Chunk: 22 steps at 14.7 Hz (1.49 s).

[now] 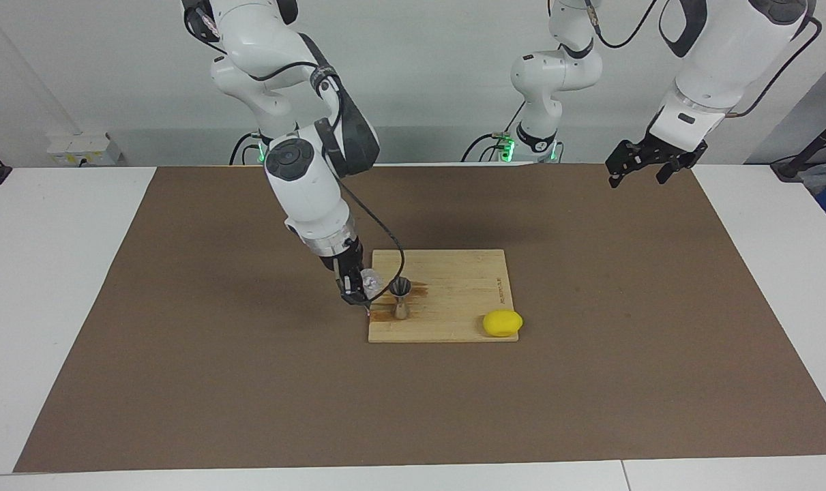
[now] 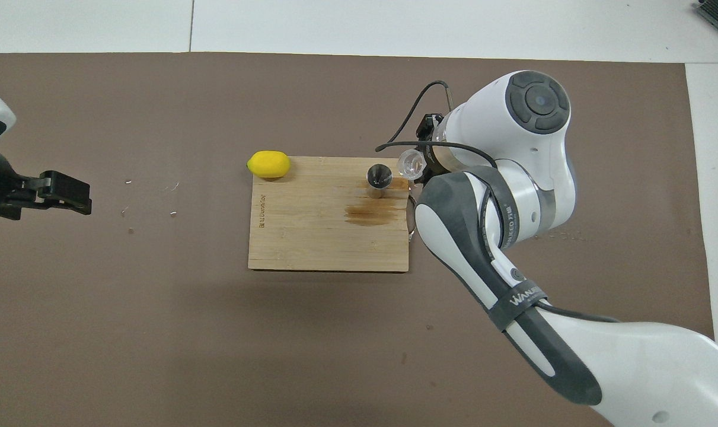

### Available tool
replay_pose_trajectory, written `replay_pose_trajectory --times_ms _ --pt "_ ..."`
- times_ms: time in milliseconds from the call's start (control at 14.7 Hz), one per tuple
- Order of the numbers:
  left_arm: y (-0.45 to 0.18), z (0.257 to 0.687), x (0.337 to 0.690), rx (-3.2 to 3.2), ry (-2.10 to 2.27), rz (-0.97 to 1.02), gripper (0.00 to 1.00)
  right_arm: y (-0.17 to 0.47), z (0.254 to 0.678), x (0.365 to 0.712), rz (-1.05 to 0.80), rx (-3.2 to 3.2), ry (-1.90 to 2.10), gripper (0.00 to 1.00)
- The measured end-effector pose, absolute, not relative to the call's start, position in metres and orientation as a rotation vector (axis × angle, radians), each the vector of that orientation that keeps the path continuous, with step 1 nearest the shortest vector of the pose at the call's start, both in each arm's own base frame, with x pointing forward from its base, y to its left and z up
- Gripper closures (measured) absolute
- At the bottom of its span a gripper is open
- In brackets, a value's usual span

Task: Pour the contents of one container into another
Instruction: 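Move the glass cup with the right gripper above the metal cup, then tilt the glass cup with the right gripper to pour into the metal cup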

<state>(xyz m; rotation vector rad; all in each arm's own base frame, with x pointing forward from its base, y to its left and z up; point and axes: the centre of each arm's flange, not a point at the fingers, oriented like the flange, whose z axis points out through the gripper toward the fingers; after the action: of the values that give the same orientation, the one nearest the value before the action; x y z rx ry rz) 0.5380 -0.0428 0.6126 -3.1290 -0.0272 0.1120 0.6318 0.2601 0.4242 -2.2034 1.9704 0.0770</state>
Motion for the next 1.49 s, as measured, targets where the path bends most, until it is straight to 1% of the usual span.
replay_pose_trajectory --times_ms 679,1494 --pt "-0.044 0.613 0.539 -3.132 0.019 0.103 0.0 0.288 0.429 0.621 -0.045 -2.322 1.88 0.49" --pt "-0.053 0.609 0.538 -3.131 0.044 0.117 0.0 0.303 0.425 0.615 -0.182 -2.437 1.806 0.49"
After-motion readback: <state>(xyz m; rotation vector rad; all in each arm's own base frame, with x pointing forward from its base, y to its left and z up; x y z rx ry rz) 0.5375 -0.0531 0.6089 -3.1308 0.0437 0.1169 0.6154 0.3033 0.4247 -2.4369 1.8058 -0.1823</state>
